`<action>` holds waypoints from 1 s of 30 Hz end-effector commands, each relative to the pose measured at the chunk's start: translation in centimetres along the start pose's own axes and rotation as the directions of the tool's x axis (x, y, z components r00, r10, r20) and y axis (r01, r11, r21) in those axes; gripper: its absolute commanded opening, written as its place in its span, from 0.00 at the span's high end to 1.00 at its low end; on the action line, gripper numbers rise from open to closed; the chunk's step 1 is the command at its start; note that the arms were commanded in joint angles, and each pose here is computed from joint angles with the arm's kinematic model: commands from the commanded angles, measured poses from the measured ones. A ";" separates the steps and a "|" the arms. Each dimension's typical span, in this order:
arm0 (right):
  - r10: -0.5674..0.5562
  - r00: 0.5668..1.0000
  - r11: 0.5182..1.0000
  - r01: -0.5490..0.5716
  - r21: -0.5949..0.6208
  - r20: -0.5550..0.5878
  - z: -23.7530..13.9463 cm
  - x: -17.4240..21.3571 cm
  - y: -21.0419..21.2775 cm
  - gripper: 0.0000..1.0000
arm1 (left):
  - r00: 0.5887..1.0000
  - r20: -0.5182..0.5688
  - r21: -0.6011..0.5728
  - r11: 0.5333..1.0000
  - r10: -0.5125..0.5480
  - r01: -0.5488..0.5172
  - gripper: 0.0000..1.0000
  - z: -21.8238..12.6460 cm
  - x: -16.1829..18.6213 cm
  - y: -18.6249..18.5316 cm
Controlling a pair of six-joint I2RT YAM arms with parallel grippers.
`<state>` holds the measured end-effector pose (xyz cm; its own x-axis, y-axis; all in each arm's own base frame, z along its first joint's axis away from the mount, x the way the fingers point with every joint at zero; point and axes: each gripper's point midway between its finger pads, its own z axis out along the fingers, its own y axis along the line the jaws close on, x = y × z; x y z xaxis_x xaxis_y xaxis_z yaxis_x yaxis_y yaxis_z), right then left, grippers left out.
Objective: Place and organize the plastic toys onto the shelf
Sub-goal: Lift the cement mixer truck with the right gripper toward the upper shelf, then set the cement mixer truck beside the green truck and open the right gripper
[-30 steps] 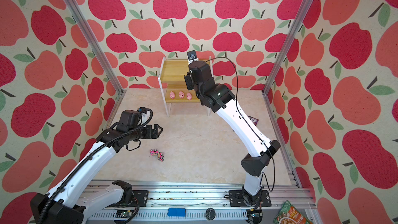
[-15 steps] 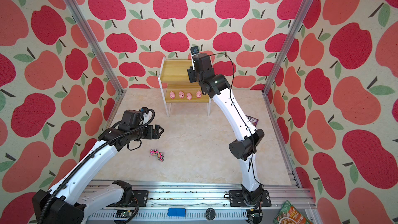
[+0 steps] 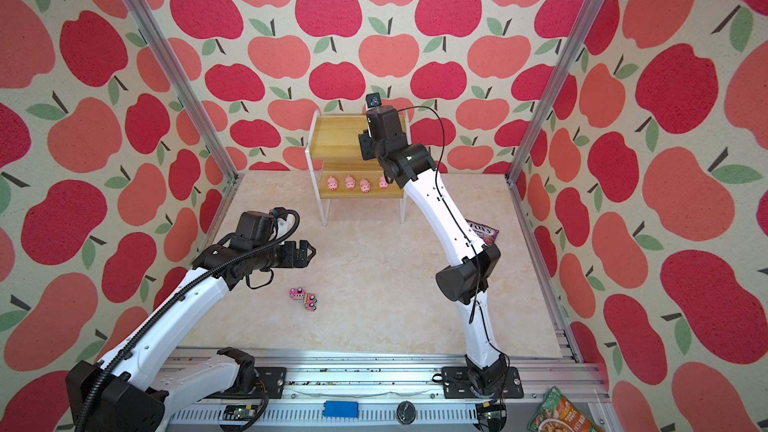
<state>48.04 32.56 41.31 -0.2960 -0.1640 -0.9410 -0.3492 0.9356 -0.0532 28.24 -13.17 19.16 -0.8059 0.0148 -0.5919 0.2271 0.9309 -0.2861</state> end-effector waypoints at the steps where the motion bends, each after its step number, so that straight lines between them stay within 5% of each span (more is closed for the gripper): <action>1: 0.040 0.999 0.998 -0.041 0.038 0.024 0.6 -0.5 -0.9 0.78 | 1.000 0.002 0.008 1.000 0.012 -0.012 0.04 0.0 0.1 0.0; 30: 0.124 0.992 0.989 -0.124 0.080 0.000 3.8 1.5 -2.1 0.72 | 1.000 0.012 0.019 1.000 0.005 -0.005 0.04 -0.2 -0.1 0.0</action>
<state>51.13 31.39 38.27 -0.3529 -0.0853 -0.9318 -0.2474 0.9689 0.0050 28.23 -13.18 19.22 -0.8076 0.0095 -0.5896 0.2279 0.9272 -0.2972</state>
